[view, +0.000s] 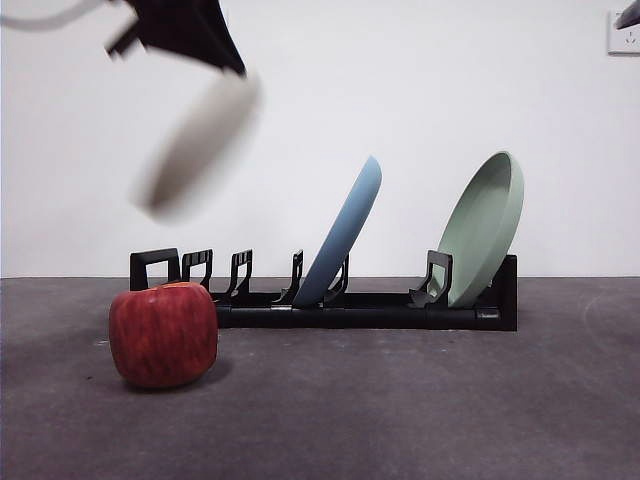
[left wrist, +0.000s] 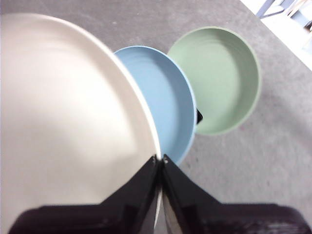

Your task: Take the yellow plate from the plate rack,put the plate on the table,take the apple from the table,put the apple in the plate

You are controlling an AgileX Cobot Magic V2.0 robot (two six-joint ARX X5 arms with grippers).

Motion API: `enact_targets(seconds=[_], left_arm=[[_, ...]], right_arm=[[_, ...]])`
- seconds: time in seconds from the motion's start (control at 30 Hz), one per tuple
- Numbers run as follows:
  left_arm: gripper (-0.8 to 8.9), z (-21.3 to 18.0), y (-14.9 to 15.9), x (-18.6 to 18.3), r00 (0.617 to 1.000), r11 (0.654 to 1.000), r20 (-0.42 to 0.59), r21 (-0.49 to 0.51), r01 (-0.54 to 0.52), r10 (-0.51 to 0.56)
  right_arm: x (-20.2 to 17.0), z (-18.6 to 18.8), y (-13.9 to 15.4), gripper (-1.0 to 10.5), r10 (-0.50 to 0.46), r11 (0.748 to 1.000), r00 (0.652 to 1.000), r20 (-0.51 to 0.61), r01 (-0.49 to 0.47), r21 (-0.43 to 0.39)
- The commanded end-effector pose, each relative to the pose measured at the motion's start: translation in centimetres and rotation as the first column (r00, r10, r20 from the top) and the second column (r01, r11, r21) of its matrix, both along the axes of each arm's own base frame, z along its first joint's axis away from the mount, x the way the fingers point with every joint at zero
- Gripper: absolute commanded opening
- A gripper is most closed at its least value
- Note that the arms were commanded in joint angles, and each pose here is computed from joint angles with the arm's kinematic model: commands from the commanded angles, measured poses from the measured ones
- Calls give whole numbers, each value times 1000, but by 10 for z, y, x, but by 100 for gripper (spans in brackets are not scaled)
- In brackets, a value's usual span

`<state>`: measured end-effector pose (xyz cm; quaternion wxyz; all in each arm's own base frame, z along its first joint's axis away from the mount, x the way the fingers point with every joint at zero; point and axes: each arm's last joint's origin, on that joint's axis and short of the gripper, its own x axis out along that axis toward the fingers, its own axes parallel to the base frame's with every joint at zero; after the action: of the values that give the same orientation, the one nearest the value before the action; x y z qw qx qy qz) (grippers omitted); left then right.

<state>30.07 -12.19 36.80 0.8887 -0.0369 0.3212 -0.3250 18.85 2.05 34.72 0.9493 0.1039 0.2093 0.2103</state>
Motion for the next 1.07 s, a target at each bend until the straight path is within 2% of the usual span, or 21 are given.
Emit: enact_targets(seconds=[0.03, 0.27, 0.4, 0.53, 0.73, 0.9, 1.07], left_arm=[[-9, 18, 1, -27, 996, 997, 46, 42, 70, -72], [-8, 46, -8, -101, 969, 968, 53, 76, 239, -243], [-8, 44, -31, -128, 926, 922, 17, 100, 374, -378], [-8, 34, -67, -147, 899, 879, 5, 210, 428, -439], [-9, 3, -127, -171, 867, 799, -37, 371, 474, -497], [-8, -36, -177, -176, 831, 727, -97, 435, 531, -548], [-9, -92, -219, -169, 836, 660, -157, 544, 518, -526]], right_arm=[[0, 4, 0, 315, 0, 1000, 1000, 19, 0, -1], [0, 7, 0, 315, -1, 1000, 1000, 30, 1, 0], [-1, 14, 0, 315, -3, 1000, 999, 51, 3, 0], [-3, 26, 0, 315, -3, 1000, 996, 87, 2, 2], [-7, 45, 0, 315, -3, 1000, 990, 144, 2, 5], [-10, 57, 0, 315, -6, 1000, 985, 175, 3, 17], [-12, 63, 0, 315, -9, 1000, 983, 183, 4, 27]])
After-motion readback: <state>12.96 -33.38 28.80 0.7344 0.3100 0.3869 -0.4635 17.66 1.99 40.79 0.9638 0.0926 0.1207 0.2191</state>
